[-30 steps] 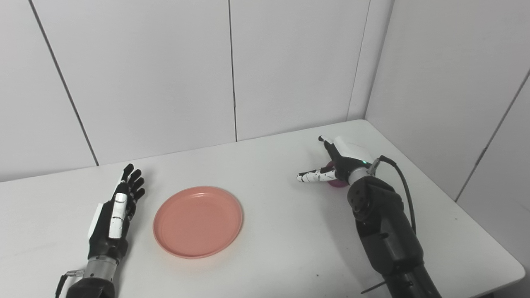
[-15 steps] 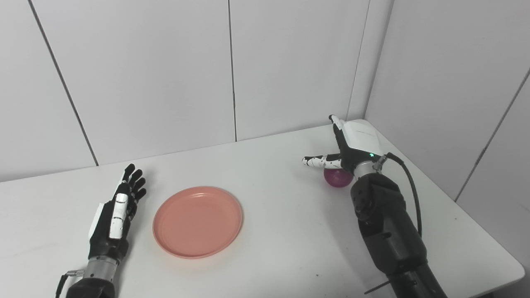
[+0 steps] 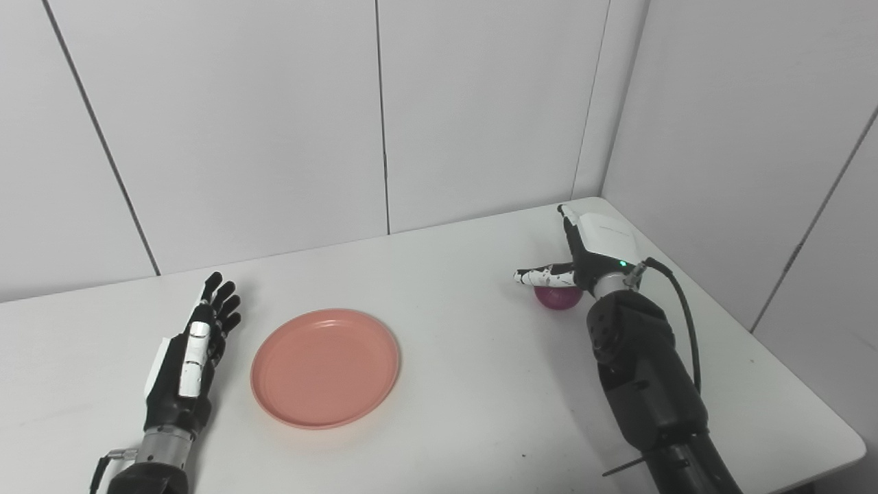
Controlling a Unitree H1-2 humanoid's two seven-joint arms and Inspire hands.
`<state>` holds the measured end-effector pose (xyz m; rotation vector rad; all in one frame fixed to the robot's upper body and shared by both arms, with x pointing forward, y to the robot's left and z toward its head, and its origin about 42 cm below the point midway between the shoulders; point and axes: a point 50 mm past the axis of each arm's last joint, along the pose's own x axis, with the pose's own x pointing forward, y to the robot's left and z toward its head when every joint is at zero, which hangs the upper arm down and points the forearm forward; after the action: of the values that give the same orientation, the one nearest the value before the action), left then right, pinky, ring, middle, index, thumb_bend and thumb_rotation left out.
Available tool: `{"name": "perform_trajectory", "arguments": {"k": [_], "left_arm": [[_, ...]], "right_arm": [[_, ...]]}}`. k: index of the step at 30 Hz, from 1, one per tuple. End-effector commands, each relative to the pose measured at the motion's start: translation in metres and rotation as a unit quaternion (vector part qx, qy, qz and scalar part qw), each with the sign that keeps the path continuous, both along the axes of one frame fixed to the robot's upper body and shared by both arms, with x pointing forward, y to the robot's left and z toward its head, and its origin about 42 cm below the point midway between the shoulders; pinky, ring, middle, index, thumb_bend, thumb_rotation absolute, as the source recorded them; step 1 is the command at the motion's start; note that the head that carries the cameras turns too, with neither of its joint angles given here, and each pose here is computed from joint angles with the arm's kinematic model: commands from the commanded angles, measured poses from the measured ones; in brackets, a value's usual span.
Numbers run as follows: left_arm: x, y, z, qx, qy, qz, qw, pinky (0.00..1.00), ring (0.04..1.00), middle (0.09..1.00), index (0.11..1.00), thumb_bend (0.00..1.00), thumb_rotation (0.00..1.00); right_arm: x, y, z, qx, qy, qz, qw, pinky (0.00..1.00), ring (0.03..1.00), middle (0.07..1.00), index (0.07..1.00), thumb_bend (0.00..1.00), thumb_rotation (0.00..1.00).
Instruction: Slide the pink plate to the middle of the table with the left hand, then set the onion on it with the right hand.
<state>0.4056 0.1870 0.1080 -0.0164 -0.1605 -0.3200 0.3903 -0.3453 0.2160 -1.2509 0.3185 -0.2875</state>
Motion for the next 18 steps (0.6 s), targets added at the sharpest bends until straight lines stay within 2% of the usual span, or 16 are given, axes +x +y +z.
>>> {"name": "perform_trajectory", "arguments": {"k": [1, 18], "left_arm": [[-0.013, 0.008, -0.020, 0.001, 0.026, 0.007, 1.000, 0.95, 0.964, 0.972, 0.982, 0.66, 1.00], [-0.014, 0.005, -0.017, -0.002, 0.026, 0.006, 1.000, 0.95, 0.962, 0.968, 0.982, 0.65, 1.00]], "right_arm": [[0.010, -0.003, 0.022, -0.011, -0.023, 0.001, 1.000, 0.91, 0.900, 0.909, 0.937, 0.93, 0.58], [0.014, -0.005, 0.007, 0.013, 0.001, 0.002, 1.000, 0.88, 0.884, 0.903, 0.928, 0.94, 0.55]]}}
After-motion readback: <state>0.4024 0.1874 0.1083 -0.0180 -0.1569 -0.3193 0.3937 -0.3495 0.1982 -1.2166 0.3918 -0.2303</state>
